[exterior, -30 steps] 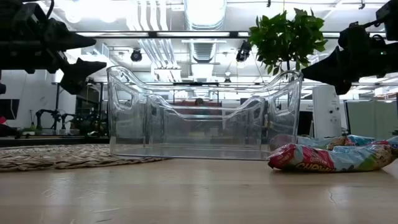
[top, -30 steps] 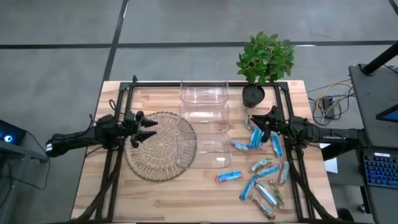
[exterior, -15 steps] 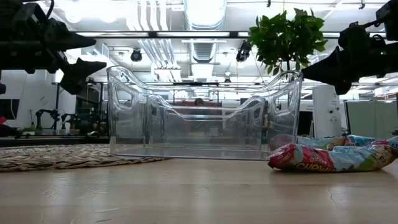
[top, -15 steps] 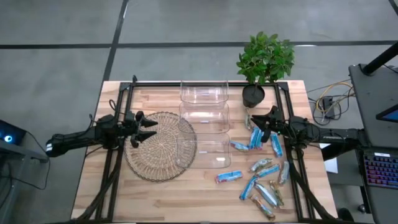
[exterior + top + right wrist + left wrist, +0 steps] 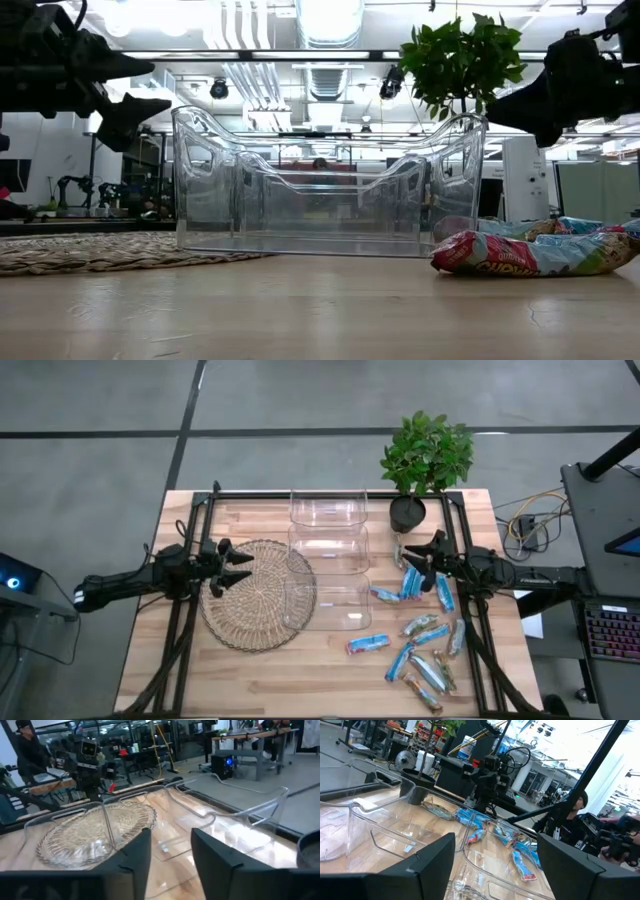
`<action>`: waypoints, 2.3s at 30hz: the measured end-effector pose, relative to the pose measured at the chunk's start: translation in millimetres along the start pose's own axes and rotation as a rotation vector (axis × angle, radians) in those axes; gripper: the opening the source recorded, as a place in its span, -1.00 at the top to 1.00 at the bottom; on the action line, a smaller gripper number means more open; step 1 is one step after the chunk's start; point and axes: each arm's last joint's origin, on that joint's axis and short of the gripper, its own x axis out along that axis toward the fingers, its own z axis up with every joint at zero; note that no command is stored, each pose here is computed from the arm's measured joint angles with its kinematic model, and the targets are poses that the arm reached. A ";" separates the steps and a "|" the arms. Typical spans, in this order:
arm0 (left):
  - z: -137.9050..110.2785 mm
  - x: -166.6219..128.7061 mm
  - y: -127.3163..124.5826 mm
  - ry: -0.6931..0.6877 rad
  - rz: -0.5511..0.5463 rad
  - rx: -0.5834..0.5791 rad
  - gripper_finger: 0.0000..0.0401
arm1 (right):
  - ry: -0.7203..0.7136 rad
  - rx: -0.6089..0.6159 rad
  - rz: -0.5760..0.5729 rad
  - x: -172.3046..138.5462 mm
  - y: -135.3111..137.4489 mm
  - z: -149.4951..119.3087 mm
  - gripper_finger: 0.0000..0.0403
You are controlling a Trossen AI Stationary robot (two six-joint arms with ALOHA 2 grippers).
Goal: Pick and place Granola Bars by type
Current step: Put the red granola bar into the top transparent bin
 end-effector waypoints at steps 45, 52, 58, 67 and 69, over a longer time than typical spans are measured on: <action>0.0 0.0 0.0 0.000 0.000 0.000 -0.30 | 1.057 0.009 -0.168 73.9 55.5 97.9 -0.26; 0.0 0.0 0.0 0.000 0.000 0.000 -0.30 | 1.118 -0.008 -0.142 76.8 66.8 56.3 -0.22; 0.0 0.0 0.0 0.000 0.000 0.000 -0.30 | 1.117 -0.033 -0.106 82.6 81.8 27.7 -0.22; 0.0 0.0 0.0 0.000 0.000 0.000 -0.30 | 1.105 -0.137 -0.180 92.8 91.2 -7.1 -0.30; 0.0 0.0 0.0 0.000 0.000 0.000 -0.30 | 1.130 -0.150 -0.192 94.2 89.9 -16.9 -0.31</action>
